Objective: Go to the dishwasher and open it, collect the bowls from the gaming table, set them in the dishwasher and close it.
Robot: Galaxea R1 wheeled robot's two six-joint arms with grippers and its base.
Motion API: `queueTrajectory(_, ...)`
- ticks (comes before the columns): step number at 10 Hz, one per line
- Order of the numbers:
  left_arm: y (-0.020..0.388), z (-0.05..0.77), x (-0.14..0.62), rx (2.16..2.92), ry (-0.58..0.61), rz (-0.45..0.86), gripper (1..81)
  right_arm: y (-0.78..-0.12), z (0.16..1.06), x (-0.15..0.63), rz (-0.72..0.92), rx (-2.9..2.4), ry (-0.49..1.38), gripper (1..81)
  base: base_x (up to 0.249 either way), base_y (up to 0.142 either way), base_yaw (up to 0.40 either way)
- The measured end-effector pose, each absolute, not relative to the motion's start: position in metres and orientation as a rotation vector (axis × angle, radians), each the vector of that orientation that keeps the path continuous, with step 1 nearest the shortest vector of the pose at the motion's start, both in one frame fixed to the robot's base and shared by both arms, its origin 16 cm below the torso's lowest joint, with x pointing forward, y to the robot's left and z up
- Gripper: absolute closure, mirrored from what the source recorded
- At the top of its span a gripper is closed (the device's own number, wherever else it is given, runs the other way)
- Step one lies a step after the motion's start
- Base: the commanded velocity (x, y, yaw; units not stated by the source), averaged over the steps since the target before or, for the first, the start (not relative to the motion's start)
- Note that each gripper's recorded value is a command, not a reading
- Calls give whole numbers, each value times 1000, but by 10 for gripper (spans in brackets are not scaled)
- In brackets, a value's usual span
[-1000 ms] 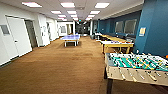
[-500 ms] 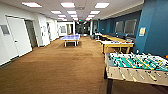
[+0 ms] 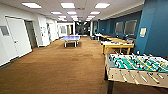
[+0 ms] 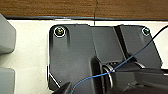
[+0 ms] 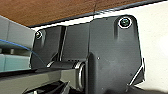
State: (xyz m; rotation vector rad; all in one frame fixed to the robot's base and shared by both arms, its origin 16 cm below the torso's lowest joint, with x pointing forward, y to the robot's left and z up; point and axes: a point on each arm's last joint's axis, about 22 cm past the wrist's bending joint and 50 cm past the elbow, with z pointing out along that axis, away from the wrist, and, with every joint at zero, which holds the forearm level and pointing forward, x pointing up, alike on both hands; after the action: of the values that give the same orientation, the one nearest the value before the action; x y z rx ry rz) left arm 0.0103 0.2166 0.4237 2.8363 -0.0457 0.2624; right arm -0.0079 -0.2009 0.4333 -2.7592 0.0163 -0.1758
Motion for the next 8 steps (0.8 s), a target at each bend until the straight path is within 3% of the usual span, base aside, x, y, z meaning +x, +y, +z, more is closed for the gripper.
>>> queueTrajectory(8, 216, 424, 10, 2837, -45, 258, 10, -198, 426, -10, -160, -2795, 15, 10, 136, 0, 0)
